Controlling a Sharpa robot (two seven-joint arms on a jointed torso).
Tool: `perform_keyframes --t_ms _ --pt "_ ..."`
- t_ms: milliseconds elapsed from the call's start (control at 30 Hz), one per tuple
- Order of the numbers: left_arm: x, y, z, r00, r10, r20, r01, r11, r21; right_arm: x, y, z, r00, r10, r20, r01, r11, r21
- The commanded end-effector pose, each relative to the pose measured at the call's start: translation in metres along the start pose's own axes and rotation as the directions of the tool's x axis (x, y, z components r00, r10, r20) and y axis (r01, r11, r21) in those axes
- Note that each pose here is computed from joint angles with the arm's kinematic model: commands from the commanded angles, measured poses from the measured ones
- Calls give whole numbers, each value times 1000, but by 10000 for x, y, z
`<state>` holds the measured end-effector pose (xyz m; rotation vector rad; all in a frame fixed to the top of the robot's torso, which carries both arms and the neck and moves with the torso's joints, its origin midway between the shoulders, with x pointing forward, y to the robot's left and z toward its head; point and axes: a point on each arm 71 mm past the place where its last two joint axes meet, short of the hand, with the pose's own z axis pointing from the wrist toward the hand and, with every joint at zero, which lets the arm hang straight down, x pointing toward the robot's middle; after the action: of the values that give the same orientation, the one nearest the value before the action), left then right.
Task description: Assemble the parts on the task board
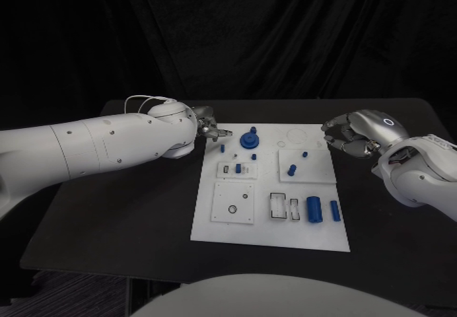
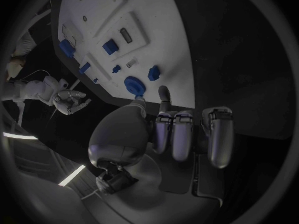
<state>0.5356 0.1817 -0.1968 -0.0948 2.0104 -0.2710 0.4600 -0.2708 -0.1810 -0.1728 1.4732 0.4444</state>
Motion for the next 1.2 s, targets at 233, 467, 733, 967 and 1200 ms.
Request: perform_keyframes --t_ms 233,467,733,967,1200 --pt "52 -19 11 999 21 -40 -21 1000 0 -9 -7 -6 1000 0 18 0 1000 0" --pt "83 -28 19 998 27 -54 -27 1000 0 -7 -1 -2 1000 0 18 0 1000 -3" --pt "112 -24 31 997 30 -66 -31 1000 -3 -5 -4 -1 1000 0 16 0 1000 -4" --pt "144 -30 35 997 31 -72 -31 1000 1 -4 -3 -1 1000 0 15 1 1000 -4" --pt "162 -38 36 997 31 -76 -31 1000 5 -4 -5 -2 1000 -1 14 1 1000 -2"
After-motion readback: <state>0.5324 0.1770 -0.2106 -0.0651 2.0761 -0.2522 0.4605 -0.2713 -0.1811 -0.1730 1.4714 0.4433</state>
